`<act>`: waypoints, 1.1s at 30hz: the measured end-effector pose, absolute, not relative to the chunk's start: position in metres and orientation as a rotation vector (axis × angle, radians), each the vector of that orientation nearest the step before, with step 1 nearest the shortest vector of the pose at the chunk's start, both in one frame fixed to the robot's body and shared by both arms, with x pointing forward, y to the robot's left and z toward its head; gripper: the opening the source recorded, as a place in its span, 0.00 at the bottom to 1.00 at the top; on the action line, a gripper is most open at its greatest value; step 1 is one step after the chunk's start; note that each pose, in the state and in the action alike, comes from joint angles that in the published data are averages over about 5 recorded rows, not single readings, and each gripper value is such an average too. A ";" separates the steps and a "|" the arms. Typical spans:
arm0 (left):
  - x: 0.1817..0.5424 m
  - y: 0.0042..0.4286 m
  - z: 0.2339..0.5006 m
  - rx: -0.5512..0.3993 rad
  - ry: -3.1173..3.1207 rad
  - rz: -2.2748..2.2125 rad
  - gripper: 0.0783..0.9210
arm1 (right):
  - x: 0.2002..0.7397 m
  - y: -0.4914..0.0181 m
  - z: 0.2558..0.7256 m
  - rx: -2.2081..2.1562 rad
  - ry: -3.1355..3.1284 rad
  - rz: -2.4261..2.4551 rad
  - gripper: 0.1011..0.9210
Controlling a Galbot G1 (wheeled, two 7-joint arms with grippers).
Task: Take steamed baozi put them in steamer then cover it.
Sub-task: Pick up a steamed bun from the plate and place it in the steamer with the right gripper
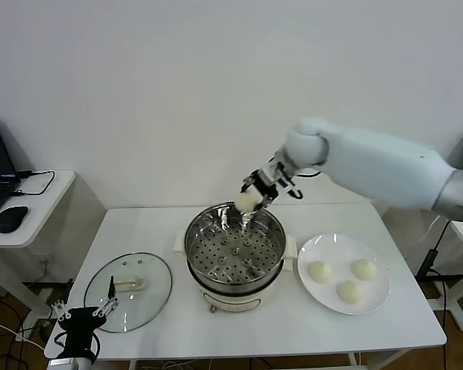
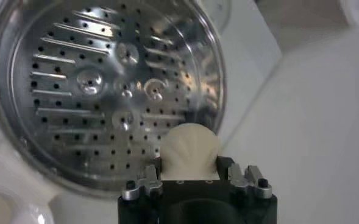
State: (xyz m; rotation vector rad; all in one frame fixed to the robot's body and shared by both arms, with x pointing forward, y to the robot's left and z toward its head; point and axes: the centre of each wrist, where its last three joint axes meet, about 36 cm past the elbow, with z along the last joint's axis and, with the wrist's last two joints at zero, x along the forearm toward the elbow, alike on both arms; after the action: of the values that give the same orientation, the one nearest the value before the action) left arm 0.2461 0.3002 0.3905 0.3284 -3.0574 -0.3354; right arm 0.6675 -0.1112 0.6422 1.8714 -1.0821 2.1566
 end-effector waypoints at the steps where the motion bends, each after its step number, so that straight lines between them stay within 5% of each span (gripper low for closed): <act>1: 0.246 0.301 0.391 0.330 -3.057 -0.335 0.88 | 0.667 -0.108 0.640 1.880 -1.057 2.176 0.56; 23: 0.249 0.301 0.387 0.339 -3.052 -0.324 0.88 | 0.688 -0.071 0.584 1.970 -0.713 2.389 0.56; 33: 0.248 0.299 0.389 0.340 -3.055 -0.314 0.88 | 0.692 -0.073 0.584 1.983 -0.701 2.406 0.82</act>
State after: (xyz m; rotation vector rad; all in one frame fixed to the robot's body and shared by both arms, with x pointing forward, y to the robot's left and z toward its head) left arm 0.2481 0.2985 0.3887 0.3402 -3.0554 -0.3137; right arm 0.6921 -0.0727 0.5836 1.9827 -0.7014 2.4064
